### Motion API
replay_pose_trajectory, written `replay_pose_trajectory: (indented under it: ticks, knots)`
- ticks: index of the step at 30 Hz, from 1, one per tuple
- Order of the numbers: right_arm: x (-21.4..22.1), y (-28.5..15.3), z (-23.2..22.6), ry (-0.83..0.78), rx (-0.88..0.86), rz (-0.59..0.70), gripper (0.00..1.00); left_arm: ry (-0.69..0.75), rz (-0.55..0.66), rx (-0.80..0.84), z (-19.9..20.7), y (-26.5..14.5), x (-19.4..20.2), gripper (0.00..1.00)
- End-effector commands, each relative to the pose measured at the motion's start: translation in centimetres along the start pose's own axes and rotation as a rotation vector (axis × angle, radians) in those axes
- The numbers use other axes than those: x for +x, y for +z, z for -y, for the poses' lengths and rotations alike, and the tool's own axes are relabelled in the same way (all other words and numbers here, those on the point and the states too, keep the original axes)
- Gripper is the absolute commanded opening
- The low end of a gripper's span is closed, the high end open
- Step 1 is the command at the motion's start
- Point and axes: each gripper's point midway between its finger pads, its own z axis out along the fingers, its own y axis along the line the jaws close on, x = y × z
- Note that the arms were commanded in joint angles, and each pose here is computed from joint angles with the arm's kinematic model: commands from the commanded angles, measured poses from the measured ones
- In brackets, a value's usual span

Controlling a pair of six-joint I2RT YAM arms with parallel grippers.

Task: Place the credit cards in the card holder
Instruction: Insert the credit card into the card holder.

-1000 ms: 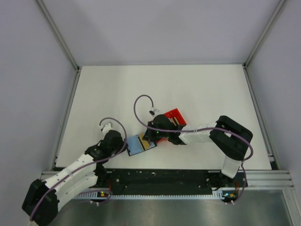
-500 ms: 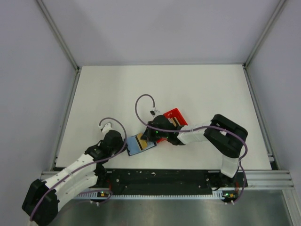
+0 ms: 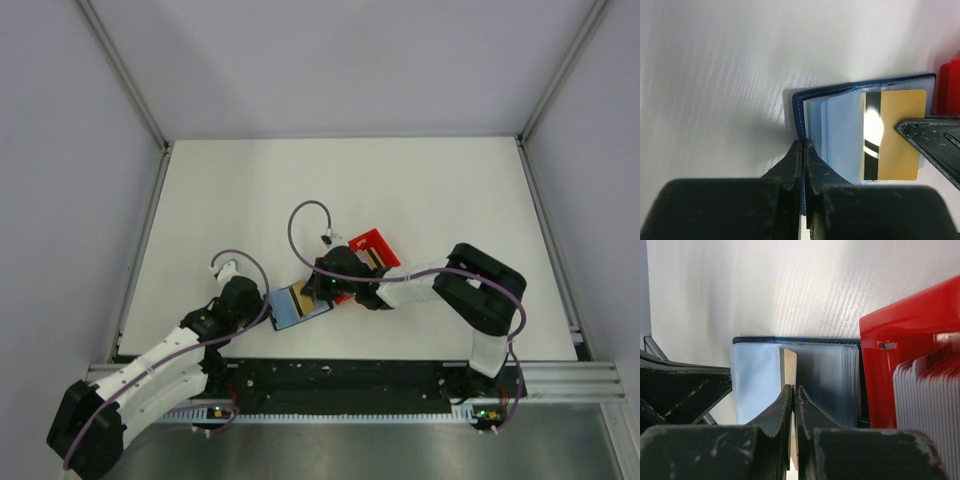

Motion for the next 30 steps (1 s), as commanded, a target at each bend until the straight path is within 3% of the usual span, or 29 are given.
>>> replay_pose_trajectory:
  ticks: [1,10,20,30]
  knots:
    - [3.5,0.6,1.2,-0.064,0.039,-0.132,0.0,-0.003,-0.002,0.019,0.4,0.0,0.0,0.0]
    - [6.0,0.4,-0.1,0.051,0.008,-0.208,0.0,-0.003,-0.007,0.02,0.5,-0.1,0.1,0.0]
    - [7.1,0.7,-0.5,0.041,0.025,-0.255,0.0,-0.005,-0.007,0.022,0.6,-0.2,0.0,0.0]
    - [3.2,-1.1,-1.6,-0.136,0.061,-0.162,0.31,-0.002,-0.005,0.03,0.8,-0.3,-0.1,0.0]
